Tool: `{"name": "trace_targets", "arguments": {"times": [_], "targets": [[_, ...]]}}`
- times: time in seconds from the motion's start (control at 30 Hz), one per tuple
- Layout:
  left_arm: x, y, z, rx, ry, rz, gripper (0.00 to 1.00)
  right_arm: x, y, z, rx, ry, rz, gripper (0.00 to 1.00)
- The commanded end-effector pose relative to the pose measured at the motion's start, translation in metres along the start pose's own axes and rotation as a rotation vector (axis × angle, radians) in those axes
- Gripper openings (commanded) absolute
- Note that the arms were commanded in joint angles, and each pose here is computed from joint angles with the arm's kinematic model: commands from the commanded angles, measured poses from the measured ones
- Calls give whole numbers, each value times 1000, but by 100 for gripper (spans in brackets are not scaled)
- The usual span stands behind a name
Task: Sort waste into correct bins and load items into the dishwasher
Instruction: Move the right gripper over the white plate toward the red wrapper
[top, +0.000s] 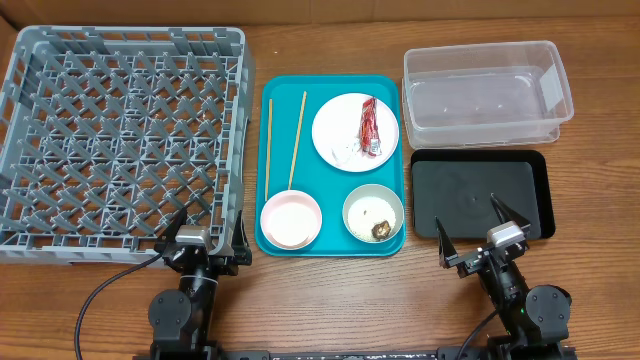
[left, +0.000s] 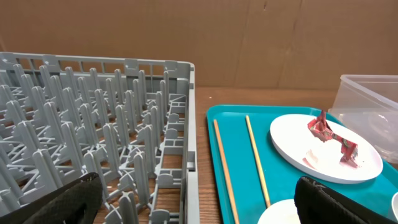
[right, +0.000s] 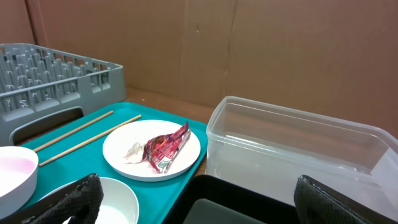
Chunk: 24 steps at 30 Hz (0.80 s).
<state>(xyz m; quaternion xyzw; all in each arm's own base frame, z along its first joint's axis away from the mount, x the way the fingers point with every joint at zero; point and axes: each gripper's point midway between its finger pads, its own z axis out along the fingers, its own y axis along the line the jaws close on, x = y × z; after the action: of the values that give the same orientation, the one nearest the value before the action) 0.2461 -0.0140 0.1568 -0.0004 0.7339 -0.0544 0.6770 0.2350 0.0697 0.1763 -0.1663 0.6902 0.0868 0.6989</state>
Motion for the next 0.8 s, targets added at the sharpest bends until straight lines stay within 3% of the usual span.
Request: {"name": "trace_targets", "arguments": {"times": [0.0, 0.37, 0.53, 0.77], "targets": [[-3, 1, 0, -6, -17, 16, 100, 1, -3, 0, 16, -6, -4, 100], [-1, 1, 0, -3, -7, 15, 100, 1, -3, 0, 16, -6, -4, 100], [-4, -11, -1, 65, -17, -13, 100, 0, 5, 0, -28, -13, -4, 100], [-72, -23, -19, 112, -135, -28, 100, -56, 11, -12, -79, -111, 57, 100]]}}
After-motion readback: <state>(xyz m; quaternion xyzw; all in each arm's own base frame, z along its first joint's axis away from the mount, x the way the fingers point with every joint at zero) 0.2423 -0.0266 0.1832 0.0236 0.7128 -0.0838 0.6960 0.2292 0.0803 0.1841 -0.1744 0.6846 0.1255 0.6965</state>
